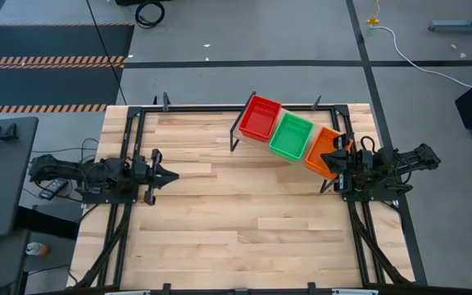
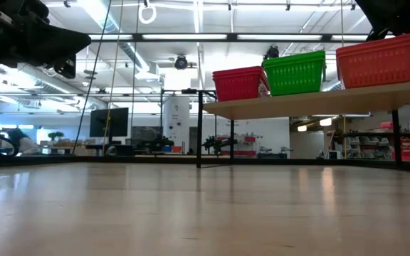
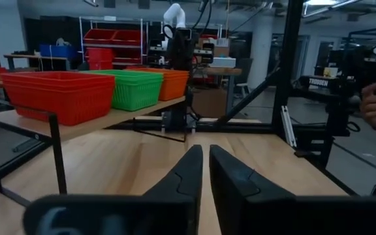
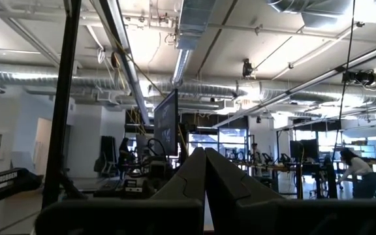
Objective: Stack baskets on shelf by color
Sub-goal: Return to Home Position
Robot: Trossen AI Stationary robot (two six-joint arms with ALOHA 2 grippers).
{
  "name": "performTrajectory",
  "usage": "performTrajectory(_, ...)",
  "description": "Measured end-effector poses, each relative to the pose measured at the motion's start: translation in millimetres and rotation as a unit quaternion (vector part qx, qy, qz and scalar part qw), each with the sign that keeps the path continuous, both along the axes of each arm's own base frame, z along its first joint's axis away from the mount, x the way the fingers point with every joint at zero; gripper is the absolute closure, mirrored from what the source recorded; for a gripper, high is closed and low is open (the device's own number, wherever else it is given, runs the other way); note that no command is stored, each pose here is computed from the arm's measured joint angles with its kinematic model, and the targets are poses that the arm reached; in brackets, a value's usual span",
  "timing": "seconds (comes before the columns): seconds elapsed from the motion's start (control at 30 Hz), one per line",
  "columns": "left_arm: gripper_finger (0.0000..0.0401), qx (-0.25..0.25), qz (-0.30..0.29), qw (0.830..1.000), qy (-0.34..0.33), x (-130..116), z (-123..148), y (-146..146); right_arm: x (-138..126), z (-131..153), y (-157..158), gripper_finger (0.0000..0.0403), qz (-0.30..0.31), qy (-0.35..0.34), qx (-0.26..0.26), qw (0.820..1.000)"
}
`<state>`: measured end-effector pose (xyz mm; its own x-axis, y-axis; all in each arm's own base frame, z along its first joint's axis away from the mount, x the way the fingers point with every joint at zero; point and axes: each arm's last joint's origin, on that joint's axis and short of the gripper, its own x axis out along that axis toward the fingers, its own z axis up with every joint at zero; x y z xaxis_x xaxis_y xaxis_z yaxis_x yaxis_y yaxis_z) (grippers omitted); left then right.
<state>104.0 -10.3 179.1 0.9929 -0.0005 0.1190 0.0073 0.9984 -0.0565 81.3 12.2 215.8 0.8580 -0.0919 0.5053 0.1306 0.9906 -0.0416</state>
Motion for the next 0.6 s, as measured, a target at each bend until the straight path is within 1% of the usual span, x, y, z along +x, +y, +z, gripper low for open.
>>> performTrajectory(0.17,0.0358,0.000,0.001,1.000,0.001,0.1,-0.3,0.0,0.0,0.0,0.0,0.0392,0.000,0.000,0.000,1.000)
performTrajectory(0.47,0.0369,0.000,0.001,1.000,0.001,0.1,-0.4,0.0,0.0,0.0,0.0,0.0392,0.000,0.000,0.000,1.000)
performTrajectory(0.6,0.0366,0.000,0.001,1.000,0.001,0.1,-0.4,0.0,0.0,0.0,0.0,0.0392,0.000,0.000,0.000,1.000)
